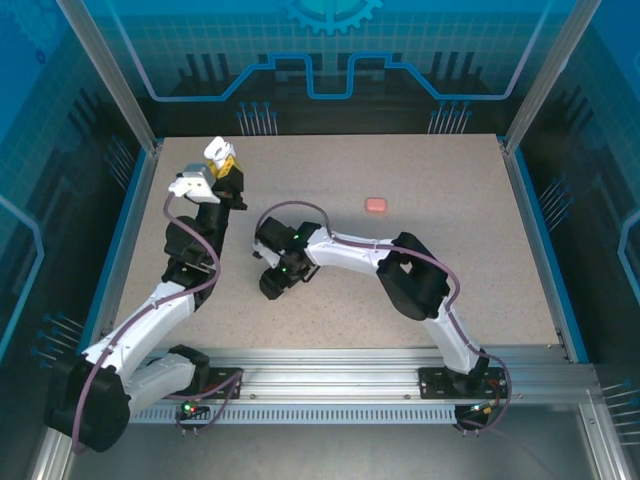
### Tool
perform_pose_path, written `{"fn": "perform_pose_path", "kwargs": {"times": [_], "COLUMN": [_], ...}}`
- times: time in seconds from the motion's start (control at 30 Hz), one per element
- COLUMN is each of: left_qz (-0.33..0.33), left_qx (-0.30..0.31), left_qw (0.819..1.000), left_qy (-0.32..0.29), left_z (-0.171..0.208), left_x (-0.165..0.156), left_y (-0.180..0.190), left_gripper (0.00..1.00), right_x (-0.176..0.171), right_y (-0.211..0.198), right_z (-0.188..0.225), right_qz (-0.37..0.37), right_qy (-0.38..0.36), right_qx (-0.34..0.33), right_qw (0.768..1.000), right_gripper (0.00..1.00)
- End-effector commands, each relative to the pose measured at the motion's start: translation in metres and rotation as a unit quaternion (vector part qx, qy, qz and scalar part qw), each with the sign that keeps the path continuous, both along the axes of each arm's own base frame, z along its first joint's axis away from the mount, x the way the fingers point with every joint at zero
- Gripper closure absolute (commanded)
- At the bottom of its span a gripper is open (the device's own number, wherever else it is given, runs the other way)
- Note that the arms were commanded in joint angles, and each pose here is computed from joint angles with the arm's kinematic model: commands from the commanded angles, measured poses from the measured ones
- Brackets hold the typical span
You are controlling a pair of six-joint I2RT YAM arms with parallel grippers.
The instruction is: Insert wireless bluetooth earbuds into charging case
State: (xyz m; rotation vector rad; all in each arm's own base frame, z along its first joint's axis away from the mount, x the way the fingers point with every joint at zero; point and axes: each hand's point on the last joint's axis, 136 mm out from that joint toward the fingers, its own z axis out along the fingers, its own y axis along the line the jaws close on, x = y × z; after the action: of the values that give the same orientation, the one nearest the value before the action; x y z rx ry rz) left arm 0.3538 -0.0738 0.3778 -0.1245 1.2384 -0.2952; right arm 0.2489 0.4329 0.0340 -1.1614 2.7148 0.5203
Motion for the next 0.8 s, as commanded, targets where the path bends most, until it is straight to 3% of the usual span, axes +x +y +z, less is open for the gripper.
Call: {"fn": "perform_pose_path", "kwargs": {"times": [0.0, 0.27, 0.47, 0.77], "left_qz": [0.005, -0.004, -0.011, -0.028], "left_qx": [-0.016, -0.019, -0.025, -0.033], "left_qw": [1.0, 1.0, 1.0, 0.999], "left_qy": [-0.011, -0.01, -0.007, -0.007], "left_z": [0.004, 0.003, 0.002, 0.003], "left_x": [-0.005, -0.005, -0.003, -0.003], "left_y": [0.007, 0.004, 0.002, -0.003], "left_gripper": [1.0, 1.0, 1.0, 1.0], "right_x": [-0.015, -0.016, -0.014, 0.013], "right_y": [0.006, 0.002, -0.007, -0.045], "right_z": [-0.005, -0.023, -0.028, -0.021], "right_qz": [0.045, 0.058, 0.056, -0.037], "right_qy": [0.021, 0.006, -0.013, -0.034], "right_qx": [-0.008, -0.045, -0.078, -0.099], "right_qw": [0.999, 0.997, 0.995, 0.994], "right_gripper": [0.39, 0.44, 0.57, 0.71]}}
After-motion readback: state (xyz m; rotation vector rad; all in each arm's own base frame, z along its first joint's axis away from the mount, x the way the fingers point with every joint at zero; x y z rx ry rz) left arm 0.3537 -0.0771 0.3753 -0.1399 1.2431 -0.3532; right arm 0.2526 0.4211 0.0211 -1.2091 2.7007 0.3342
